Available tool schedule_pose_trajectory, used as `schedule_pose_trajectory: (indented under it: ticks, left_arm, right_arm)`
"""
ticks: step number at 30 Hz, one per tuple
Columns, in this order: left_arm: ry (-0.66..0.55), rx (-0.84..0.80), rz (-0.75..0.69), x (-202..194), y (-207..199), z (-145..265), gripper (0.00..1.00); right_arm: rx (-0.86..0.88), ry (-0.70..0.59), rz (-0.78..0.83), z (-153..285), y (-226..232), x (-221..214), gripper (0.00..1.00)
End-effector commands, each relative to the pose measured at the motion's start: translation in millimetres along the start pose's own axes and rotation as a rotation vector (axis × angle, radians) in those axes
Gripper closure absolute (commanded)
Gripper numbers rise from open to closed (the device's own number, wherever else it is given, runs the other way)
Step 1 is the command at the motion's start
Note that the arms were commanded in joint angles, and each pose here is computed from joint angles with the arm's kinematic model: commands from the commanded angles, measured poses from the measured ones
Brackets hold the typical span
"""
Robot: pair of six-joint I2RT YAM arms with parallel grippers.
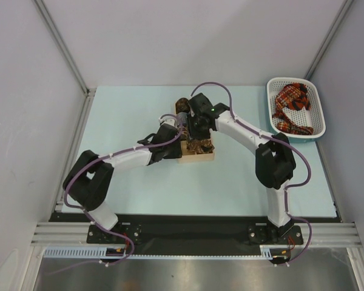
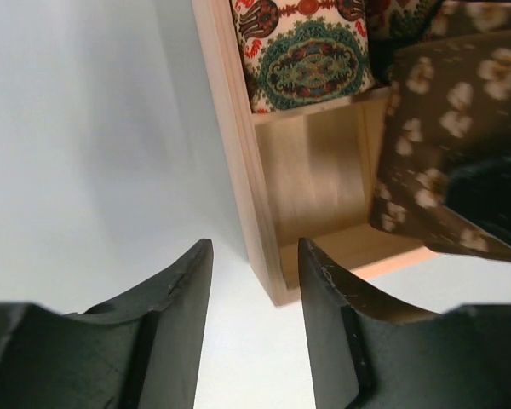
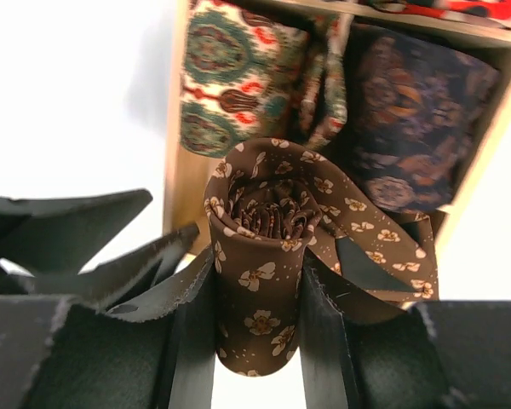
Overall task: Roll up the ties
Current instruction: Place the rolled tie into the container
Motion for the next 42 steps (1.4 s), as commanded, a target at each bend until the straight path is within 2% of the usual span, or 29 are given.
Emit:
schedule_pose_trajectory:
  ticks: [1,15,24,27,30,40,42]
  left_arm:
    - [-0.033,-0.077,0.030,8.4,-9.1,19.9,0.49]
    - [-0.098,-0.165,0.117,15.6,20.4,45.4,0.49]
    - [-0.101,-0.186,0.102,19.8,16.3,49.1,0.49]
    - [-0.102,-0.185,0.089,20.5,16.0,51.1,0.48]
    - [-0.117,-0.172,0.081,22.6,17.6,53.8,0.49]
    - [-0.127,-0.174,0.066,28.4,15.0,60.7,0.48]
    - [-0.129,-0.165,0.065,28.1,16.5,61.1,0.48]
  right_arm:
    - [0.007,-0.066,-0.006,3.8,17.5,18.6,0.77]
    - [-0.048,0.032,-0.023,-22.7,39.0,-11.3,0.78]
    - [-0.071,0.053,-0.093,-69.5,34.3,-42.9,0.78]
    - [-0.078,0.049,-0.106,-74.3,32.5,-46.5,0.67]
    - [-0.087,0.022,-0.106,-68.6,32.1,-45.6,0.51]
    - [-0.121,-0.020,-0.076,-43.8,38.6,-29.7,0.31]
    - [-0.136,-0.025,-0.072,-39.7,39.2,-27.6,0.30]
Point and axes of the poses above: each gripper's point midway between its finger pads, its own z axis back along the fingers, its own y axis along the line the jaws close on, x = y × z, the point moved 7 cm from there along z, back along the fingers, and after that the axes turned 15 degrees about z, right-handed, at the moved point
